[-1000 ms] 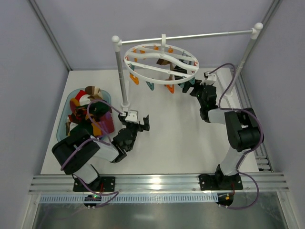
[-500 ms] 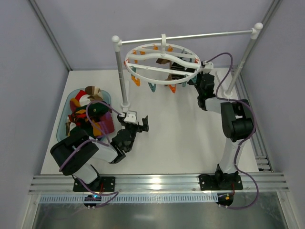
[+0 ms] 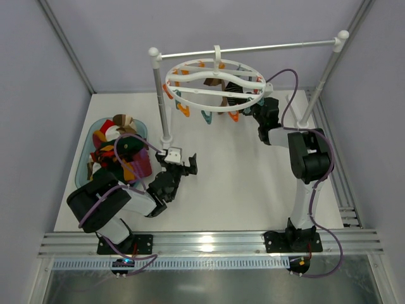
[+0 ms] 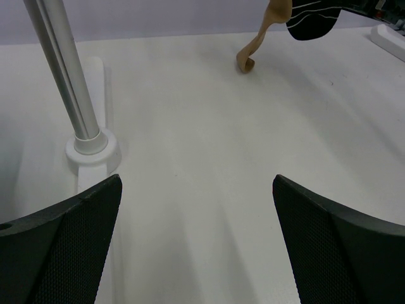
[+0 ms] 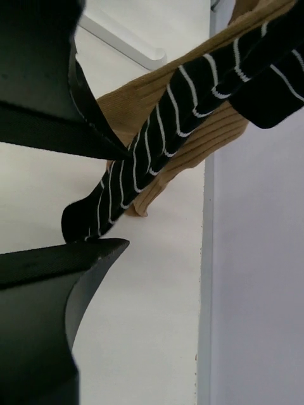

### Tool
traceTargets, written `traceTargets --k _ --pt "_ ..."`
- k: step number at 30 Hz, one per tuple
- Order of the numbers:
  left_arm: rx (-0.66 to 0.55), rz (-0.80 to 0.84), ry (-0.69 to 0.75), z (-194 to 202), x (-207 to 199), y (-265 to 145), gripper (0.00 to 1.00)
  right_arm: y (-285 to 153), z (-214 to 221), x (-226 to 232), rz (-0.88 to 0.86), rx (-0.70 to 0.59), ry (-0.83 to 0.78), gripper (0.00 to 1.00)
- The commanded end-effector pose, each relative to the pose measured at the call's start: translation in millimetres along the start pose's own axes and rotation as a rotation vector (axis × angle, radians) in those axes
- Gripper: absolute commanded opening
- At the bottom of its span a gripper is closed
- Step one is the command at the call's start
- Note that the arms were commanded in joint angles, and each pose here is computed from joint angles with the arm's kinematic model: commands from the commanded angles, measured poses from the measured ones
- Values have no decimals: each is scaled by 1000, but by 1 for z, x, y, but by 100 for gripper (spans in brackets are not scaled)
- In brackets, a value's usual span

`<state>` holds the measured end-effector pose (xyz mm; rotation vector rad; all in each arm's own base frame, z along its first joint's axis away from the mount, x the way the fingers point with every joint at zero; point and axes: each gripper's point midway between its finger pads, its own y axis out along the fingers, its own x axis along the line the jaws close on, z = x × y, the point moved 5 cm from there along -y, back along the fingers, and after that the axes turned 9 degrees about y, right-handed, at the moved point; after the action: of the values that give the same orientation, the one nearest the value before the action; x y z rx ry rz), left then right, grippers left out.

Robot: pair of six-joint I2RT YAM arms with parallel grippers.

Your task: Remove the socks clipped to the hanger

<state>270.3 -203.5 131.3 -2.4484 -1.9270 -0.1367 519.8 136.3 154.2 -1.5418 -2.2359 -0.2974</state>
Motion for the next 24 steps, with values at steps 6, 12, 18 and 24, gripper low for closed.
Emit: traceTargets --k 6,12,18,24 --pt "-210 -50 -142 -48 6 4 100 3 -19 20 -71 -45 -75 7" --pt "-207 -58 -139 -47 8 3 100 -25 -10 21 -54 -61 -92 4" --pt "-207 -58 -139 -47 8 2 100 -59 -13 27 -24 -108 -100 4" --pt "-212 -42 -140 -48 7 1 100 -89 -10 42 17 -131 -159 4"
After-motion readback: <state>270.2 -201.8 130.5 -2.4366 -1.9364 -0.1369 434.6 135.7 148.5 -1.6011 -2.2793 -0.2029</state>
